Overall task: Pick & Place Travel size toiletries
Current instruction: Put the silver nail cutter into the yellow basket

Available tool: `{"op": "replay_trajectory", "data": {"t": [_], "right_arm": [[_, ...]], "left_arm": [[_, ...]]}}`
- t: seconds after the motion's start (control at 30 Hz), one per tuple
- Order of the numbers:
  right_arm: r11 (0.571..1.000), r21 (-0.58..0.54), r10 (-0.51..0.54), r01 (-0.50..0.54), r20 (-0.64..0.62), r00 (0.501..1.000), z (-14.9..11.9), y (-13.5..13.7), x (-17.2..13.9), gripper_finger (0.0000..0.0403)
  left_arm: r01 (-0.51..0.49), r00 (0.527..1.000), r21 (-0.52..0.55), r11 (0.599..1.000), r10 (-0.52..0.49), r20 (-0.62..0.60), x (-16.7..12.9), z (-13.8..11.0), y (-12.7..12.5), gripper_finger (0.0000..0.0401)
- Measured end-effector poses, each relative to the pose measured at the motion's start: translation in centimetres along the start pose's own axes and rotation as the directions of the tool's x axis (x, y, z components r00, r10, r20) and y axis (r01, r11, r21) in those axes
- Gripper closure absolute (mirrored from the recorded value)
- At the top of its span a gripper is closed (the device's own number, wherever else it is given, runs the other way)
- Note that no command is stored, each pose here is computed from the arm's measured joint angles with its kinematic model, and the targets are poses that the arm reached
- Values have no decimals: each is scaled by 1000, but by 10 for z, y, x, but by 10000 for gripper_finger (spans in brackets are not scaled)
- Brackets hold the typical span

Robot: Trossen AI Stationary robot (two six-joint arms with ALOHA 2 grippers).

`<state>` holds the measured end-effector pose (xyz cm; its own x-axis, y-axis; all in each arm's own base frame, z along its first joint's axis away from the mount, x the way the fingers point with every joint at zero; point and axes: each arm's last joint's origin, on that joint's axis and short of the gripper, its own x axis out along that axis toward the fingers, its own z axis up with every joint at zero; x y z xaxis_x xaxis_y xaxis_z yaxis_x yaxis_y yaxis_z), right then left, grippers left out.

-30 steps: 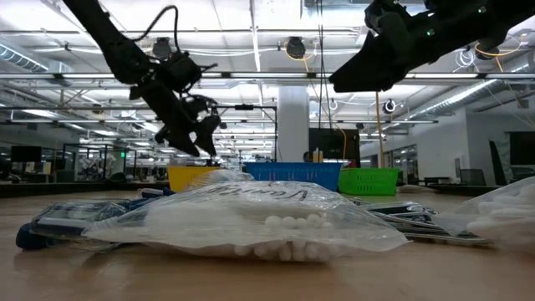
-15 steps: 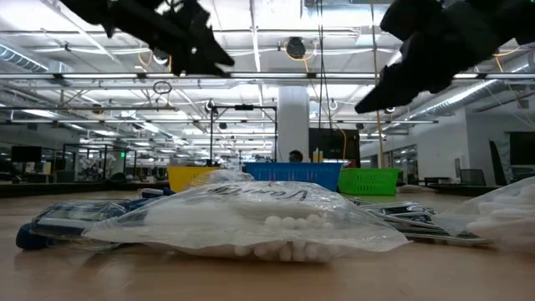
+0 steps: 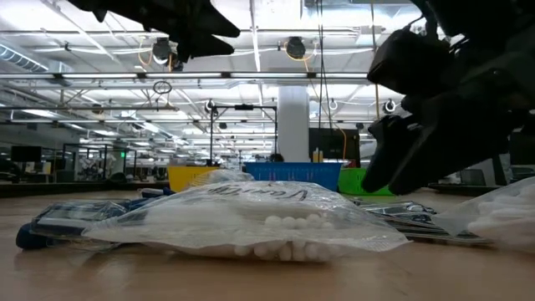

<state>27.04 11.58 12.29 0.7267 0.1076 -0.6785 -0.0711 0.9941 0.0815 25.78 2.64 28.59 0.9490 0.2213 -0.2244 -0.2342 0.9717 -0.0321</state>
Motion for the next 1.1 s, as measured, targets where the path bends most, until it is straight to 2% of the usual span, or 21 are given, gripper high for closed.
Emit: {"op": "replay_trajectory", "data": {"t": [0.3,0.43,0.57,0.87,1.1], "right_arm": [[999,-15,-39,37,-103,994,-10,-16,11,148],[1000,-14,-29,28,-114,993,-10,-18,12,164],[1000,-14,-29,27,-119,992,-11,-18,12,211],[1000,-18,-1,-1,-132,991,-11,-18,12,366],[998,-68,2,-8,-85,996,-1,-21,-3,372]], "left_arm": [[64,998,-1,998,-64,-26,-3,-4,-17,150],[82,996,3,997,-81,-42,-4,-5,-22,146],[82,995,5,997,-81,-56,-4,-7,-22,149],[80,995,6,997,-80,-61,-4,-7,-22,147],[80,995,7,997,-80,-60,-4,-7,-22,143]]}}
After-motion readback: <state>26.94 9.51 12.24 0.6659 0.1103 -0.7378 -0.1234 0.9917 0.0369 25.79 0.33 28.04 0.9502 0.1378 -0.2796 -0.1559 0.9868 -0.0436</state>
